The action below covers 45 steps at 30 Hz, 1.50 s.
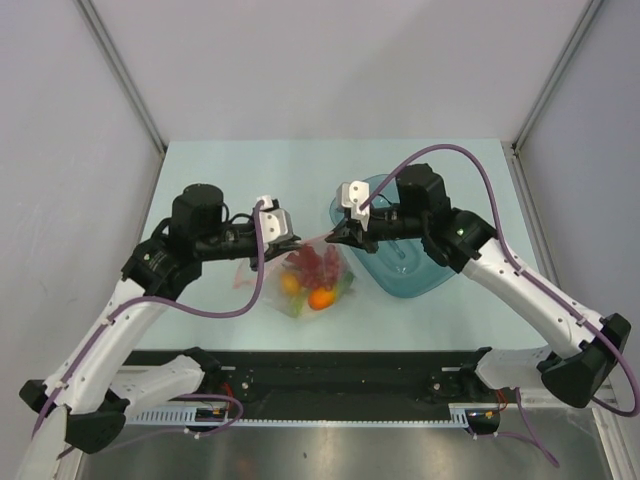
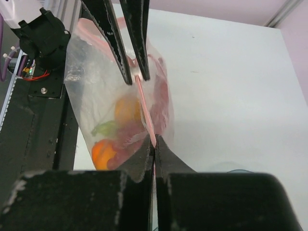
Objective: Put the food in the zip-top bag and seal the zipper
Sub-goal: Zip the zipper food storage bag at the center of the board.
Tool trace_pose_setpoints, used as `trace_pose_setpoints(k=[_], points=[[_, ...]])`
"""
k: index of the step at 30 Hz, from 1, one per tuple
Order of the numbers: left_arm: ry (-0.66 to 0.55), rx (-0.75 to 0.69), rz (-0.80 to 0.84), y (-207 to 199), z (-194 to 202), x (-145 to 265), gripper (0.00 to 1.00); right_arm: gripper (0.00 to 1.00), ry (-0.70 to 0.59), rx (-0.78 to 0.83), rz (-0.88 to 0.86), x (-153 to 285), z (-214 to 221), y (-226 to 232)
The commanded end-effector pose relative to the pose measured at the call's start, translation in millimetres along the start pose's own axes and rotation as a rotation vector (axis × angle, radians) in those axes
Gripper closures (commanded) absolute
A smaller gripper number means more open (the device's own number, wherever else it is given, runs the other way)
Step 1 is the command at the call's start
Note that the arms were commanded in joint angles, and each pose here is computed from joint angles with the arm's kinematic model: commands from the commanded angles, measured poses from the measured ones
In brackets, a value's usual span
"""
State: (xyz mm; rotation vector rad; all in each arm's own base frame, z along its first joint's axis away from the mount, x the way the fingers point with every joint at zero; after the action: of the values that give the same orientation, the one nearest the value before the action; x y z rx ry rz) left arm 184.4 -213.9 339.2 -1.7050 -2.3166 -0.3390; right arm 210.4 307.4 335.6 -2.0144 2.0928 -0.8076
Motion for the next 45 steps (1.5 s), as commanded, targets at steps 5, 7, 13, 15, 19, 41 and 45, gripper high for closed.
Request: trace_pose_setpoints(k=[5,7,13,15,19,41,45], points=[[0.103,0.004,-0.096,1.8,30.5,37.6,1.00,1.00,-0.001,0.040,0.162,39.8,-12.2,-21.5],[0.112,-0.002,-0.114,1.1,33.8,44.2,1.00,1.00,0.018,0.031,0.189,46.4,-6.9,-22.4],[0.139,0.001,-0.148,0.8,46.1,53.6,1.00,1.00,0.071,0.019,0.241,61.2,7.8,-24.5],[0.147,0.008,-0.160,1.9,50.1,55.7,1.00,1.00,0.081,0.018,0.259,67.4,9.3,-25.9],[0.167,0.011,-0.184,2.5,58.5,61.6,1.00,1.00,0.112,0.005,0.285,77.9,17.6,-27.8],[0.142,0.103,-0.433,30.9,64.4,92.9,1.00,1.00,0.052,-0.065,0.338,64.9,23.3,-49.7],[0.092,0.142,-0.610,68.8,53.8,102.8,1.00,1.00,-0.021,-0.115,0.388,35.1,19.8,-72.0]])
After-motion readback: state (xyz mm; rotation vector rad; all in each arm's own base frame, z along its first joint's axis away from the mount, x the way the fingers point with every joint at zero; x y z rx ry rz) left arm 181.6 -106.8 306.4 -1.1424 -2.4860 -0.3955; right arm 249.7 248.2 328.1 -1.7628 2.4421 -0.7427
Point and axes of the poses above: each gripper's point midway between its finger pads, its own x axis back along the fingers, its own y axis along the line the jaws close on, z = x × y, the point moved 2 cm from there along x, back along the fingers, and after that the axes turned 14 degrees about x, right-handed, at the moved point
